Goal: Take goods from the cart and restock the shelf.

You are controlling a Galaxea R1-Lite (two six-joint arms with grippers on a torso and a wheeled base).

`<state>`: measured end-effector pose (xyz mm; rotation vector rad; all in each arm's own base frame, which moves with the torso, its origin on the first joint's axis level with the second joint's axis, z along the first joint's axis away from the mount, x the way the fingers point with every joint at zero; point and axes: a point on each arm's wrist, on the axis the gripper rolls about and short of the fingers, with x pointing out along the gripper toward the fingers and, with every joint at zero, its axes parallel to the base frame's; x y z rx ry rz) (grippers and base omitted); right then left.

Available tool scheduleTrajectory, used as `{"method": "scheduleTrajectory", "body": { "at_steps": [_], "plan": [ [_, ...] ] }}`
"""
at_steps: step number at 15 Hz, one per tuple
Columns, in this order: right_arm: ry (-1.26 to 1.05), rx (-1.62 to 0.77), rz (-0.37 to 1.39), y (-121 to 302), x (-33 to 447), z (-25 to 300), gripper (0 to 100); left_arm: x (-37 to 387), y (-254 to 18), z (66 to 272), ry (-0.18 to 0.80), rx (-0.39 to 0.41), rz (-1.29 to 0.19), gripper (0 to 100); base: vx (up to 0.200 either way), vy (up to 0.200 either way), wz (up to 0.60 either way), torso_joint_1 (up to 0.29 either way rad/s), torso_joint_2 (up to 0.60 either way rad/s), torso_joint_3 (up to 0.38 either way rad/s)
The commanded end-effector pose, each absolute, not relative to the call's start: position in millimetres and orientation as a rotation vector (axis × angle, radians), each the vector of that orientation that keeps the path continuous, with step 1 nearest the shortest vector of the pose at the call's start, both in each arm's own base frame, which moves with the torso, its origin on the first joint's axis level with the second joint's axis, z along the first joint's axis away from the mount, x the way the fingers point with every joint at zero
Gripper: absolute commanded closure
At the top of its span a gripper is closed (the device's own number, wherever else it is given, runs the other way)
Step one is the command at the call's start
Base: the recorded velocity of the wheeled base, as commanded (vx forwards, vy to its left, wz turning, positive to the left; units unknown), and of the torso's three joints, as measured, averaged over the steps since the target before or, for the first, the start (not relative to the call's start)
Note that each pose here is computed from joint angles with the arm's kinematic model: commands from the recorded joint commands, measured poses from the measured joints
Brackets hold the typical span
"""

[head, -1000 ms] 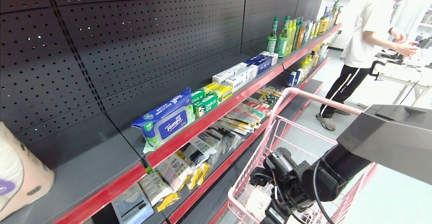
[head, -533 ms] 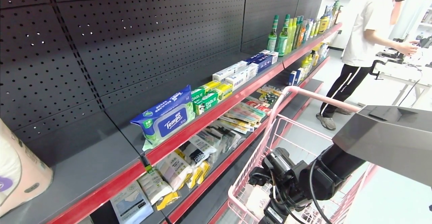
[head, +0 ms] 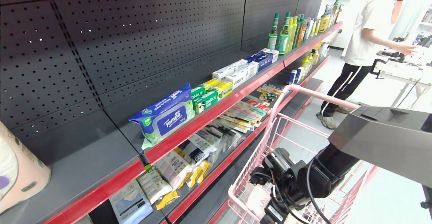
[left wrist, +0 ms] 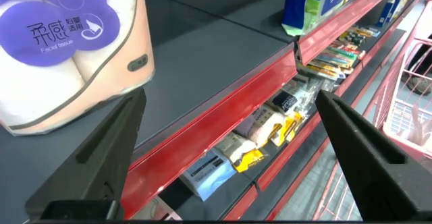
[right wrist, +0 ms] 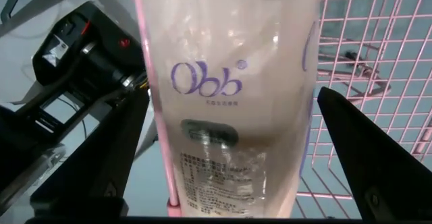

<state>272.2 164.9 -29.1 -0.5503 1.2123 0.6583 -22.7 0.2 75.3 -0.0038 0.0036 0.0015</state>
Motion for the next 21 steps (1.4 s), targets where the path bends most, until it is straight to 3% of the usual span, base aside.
{"method": "scheduleTrajectory", "body": {
  "at_steps": [1, 13, 18, 21],
  "plan": [
    [1.22, -0.541, 0.642, 161, 277, -32, 0, -23, 0, 75, 0.003, -0.005, 0.003, 0, 0.0, 0.0, 0.0, 0.0, 0.0, 0.0],
    [1.191, -0.595, 0.673, 157, 286, -34, 0, -23, 0, 75, 0.003, -0.005, 0.002, 0, 0.0, 0.0, 0.0, 0.0, 0.0, 0.0],
    [1.186, -0.612, 0.681, 155, 288, -33, 0, -23, 0, 75, 0.003, -0.005, 0.003, 0, 0.0, 0.0, 0.6, -0.071, 0.15, 0.089],
    [1.19, -0.615, 0.683, 155, 287, -34, 0, -23, 0, 75, 0.003, -0.005, 0.003, 0, 0.0, 0.0, 0.0, -0.113, 0.29, 0.162]
  ]
}}
